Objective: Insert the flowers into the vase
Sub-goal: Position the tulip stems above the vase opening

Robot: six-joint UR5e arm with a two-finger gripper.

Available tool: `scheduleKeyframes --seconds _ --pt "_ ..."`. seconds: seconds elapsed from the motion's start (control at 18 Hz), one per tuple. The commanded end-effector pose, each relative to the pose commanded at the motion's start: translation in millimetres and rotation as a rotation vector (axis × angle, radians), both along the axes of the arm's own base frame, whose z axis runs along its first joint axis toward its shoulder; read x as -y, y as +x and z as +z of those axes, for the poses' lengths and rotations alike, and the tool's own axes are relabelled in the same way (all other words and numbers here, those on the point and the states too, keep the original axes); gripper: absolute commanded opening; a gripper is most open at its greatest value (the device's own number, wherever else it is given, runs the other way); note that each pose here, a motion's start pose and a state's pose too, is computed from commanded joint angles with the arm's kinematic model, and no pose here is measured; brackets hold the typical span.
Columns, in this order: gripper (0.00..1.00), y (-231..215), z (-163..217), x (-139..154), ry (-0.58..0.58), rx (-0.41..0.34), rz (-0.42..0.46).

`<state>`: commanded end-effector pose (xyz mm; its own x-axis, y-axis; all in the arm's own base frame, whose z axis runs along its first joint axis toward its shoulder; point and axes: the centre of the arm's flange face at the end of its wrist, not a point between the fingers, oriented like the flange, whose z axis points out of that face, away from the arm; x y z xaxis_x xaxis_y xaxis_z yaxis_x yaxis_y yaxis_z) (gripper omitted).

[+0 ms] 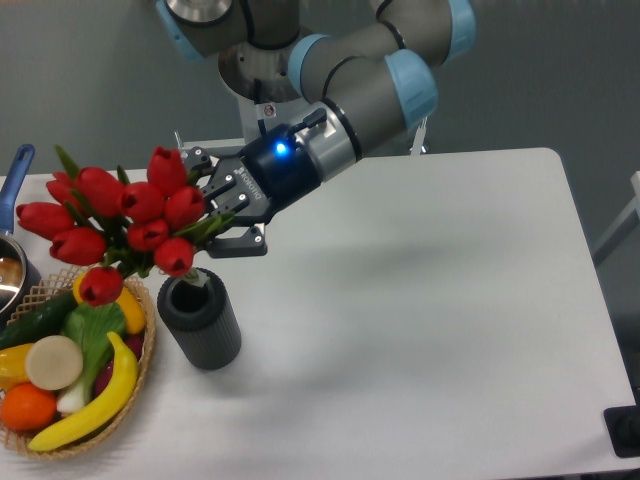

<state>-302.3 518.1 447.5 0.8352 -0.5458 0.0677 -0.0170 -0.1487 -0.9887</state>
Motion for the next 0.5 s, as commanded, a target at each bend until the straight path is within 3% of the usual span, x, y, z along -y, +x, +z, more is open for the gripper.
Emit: scheduleKeyframes --seconds 0.5 --pt "0.26 5 -29 0 0.041 0.043 -0.035"
